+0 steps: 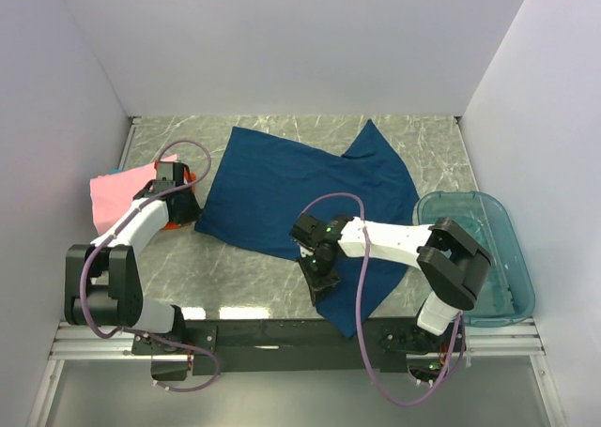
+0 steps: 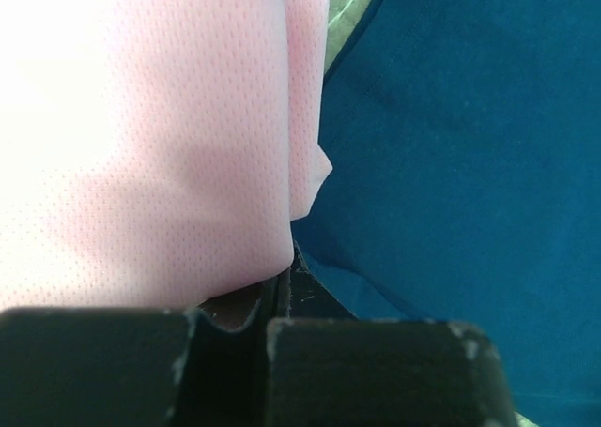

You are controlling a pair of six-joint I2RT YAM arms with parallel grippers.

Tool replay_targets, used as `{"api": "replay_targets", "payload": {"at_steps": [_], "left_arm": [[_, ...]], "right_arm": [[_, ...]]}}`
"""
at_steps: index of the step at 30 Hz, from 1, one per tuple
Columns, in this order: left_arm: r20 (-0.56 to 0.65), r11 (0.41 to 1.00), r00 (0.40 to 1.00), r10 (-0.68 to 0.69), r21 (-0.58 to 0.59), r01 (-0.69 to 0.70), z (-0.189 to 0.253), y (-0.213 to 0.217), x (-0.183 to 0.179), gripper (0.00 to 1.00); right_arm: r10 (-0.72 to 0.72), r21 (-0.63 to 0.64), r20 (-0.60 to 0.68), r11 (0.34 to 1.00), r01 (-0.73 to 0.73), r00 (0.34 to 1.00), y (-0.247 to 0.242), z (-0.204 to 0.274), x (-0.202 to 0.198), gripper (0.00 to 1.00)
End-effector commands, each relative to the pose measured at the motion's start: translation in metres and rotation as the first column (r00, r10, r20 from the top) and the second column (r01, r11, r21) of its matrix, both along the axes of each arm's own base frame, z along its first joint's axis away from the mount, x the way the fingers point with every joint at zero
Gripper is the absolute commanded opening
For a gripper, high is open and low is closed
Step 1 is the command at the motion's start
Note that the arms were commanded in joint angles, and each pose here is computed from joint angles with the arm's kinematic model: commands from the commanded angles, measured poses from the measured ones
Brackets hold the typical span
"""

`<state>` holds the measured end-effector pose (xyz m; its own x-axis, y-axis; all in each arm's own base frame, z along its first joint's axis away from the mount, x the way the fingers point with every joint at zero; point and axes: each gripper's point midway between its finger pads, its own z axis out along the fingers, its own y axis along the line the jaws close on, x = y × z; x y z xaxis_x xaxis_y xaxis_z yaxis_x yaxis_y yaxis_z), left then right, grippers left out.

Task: Fold and stack the t-shirts
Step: Fold the tshirt

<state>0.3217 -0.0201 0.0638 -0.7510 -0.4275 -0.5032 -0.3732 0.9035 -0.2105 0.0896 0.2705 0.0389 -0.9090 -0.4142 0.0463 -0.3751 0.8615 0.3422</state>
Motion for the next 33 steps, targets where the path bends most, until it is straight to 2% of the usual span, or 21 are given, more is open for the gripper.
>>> {"api": "replay_targets", "payload": {"at_steps": [1,2,3,5,7,10,16,33], "left_arm": [[0.045,1.000,0.999,-0.010,0.007,0.009,0.012,0.002,0.002,0.00],[0.042,1.000,0.999,-0.010,0.007,0.009,0.012,0.002,0.001,0.00],[0.044,1.000,0.999,-0.009,0.005,0.009,0.012,0.002,0.001,0.00],[0.044,1.000,0.999,-0.009,0.003,0.009,0.011,0.001,0.001,0.00],[0.045,1.000,0.999,-0.009,0.000,0.009,0.011,0.001,0.002,0.01],[0.045,1.000,0.999,-0.010,-0.005,0.011,0.009,0.000,0.003,0.00],[0.042,1.000,0.999,-0.014,-0.015,0.014,0.007,-0.002,0.006,0.00],[0.015,1.000,1.000,-0.026,-0.016,0.026,-0.002,-0.003,0.006,0.01]], "right_arm": [[0.006,0.043,0.006,0.999,-0.006,1.000,0.003,0.024,-0.001,0.13],[-0.009,0.046,0.010,0.999,0.009,1.000,0.002,0.028,0.001,0.20],[-0.037,0.044,0.007,0.998,0.037,0.999,-0.001,0.034,0.001,0.33],[-0.088,0.080,0.020,0.993,0.087,0.996,-0.007,0.049,0.003,0.40],[-0.139,0.060,0.023,0.989,0.137,0.990,-0.023,0.052,-0.004,0.45],[-0.181,-0.014,0.016,0.983,0.181,0.983,-0.052,0.039,-0.021,0.45],[-0.228,-0.043,-0.017,0.973,0.227,0.974,-0.078,0.022,-0.043,0.48],[-0.207,-0.049,-0.136,0.978,0.202,0.969,-0.080,0.004,-0.067,0.50]]}}
